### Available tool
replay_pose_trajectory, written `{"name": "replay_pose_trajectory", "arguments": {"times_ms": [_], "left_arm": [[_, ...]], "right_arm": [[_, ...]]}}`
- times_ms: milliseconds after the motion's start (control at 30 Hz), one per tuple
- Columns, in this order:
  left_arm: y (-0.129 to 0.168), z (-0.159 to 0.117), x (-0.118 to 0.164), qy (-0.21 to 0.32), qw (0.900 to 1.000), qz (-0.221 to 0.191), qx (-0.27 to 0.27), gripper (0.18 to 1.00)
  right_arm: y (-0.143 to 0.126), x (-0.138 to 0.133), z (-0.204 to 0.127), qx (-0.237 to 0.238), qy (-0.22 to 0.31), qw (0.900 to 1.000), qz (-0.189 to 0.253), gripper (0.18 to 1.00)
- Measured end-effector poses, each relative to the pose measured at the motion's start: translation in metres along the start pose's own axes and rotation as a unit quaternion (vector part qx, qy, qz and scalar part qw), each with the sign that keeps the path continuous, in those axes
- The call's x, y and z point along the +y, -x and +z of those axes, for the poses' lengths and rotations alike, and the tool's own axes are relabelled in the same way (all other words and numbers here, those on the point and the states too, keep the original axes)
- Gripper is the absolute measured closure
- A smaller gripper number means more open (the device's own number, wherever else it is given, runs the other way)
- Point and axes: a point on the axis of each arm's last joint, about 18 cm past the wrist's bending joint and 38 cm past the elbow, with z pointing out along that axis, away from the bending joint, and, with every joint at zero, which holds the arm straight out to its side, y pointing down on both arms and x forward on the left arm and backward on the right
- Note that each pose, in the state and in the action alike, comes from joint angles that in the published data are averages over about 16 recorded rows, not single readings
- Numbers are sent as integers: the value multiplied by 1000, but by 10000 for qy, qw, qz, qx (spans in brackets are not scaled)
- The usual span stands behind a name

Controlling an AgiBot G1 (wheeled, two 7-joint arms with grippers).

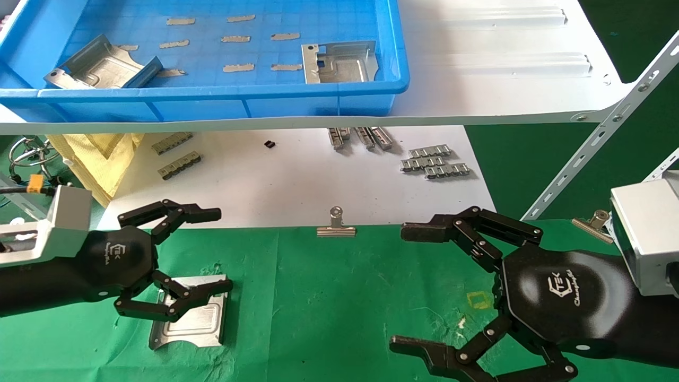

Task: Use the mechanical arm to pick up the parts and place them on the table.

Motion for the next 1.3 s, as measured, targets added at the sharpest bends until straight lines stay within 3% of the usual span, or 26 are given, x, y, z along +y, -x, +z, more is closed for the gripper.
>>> {"name": "replay_pose_trajectory", "arguments": {"times_ms": [967, 1300], "left_arm": [[-60, 8, -68, -694, 9947, -346, 670, 184], [-74, 8, -80, -768, 9930, -378, 816, 184]], "right_arm": [[0, 0, 0, 0, 0, 10000, 0, 178], [0, 0, 0, 2, -1, 10000, 1, 178]]}}
